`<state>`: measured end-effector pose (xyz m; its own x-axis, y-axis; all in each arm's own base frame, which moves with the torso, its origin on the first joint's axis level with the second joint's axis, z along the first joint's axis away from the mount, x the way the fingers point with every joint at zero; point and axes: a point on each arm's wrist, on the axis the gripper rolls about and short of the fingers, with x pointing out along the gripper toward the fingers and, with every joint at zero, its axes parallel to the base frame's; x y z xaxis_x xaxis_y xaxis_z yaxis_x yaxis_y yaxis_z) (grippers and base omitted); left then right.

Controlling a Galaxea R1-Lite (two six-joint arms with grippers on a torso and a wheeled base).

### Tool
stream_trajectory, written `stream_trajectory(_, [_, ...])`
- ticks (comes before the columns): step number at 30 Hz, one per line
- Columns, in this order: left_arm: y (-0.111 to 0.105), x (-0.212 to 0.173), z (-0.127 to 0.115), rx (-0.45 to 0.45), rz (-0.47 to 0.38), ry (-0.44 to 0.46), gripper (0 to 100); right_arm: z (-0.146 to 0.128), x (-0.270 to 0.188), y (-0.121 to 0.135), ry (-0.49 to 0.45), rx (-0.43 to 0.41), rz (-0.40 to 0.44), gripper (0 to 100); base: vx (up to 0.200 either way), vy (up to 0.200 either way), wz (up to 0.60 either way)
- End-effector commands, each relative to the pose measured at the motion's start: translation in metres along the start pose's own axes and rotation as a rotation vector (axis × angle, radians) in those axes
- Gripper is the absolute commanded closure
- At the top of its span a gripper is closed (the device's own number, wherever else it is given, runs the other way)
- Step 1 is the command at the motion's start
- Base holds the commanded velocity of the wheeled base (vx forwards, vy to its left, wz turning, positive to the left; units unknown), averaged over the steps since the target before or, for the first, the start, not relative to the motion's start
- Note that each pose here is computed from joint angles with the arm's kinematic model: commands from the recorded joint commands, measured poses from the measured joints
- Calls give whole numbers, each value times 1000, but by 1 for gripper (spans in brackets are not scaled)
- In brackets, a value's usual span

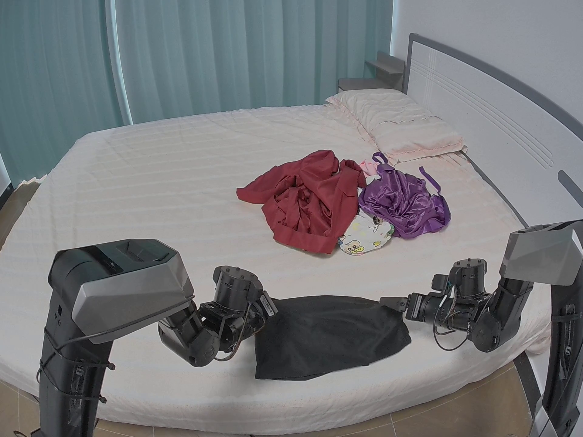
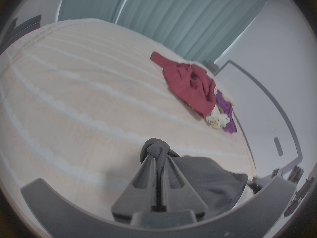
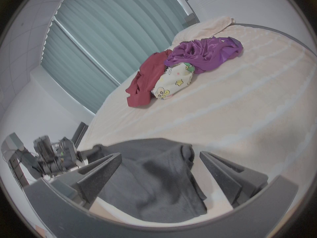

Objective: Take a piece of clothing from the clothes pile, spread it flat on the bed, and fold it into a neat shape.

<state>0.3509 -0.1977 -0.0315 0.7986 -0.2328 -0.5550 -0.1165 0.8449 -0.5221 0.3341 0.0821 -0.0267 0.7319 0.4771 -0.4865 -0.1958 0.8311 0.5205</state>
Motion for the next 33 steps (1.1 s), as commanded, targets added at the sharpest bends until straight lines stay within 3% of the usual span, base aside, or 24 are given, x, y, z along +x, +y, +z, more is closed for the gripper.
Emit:
stream_trajectory(1, [0, 3, 9, -22, -9, -46, 100, -14, -6, -11, 79, -38, -43, 0, 0, 0, 0])
stream_trajectory(2, [0, 3, 9, -23, -10, -47, 100, -20, -9, -18, 122, -109, -49, 0, 0, 0, 0])
stream_trajectory(3, [0, 4, 8, -22, -9, -46, 100, -23, -10, -20, 140, -128, -37, 0, 0, 0, 0])
stream_trajectory(11, [5, 9, 2, -19, 3, -34, 100, -44, -7, -16, 237, -190, 30, 0, 0, 0, 0])
stream_trajectory(12, [6, 9, 1, -18, 8, -30, 100, -44, -7, -15, 245, -192, 30, 100, 0, 0, 0])
stream_trajectory(17, [6, 10, 2, -20, 5, -34, 100, -47, -12, -16, 310, -212, 13, 100, 0, 0, 0])
stream_trajectory(25, [12, 14, 8, -25, 23, -45, 100, -43, -33, -18, 339, -246, -9, 100, 0, 0, 0])
stream_trajectory(29, [18, 21, 3, 7, 41, -34, 100, -39, -46, -12, 444, -259, -26, 100, 0, 0, 0])
stream_trajectory(33, [20, 22, 1, 10, 45, -28, 100, -34, -42, -17, 465, -269, -35, 100, 0, 0, 0])
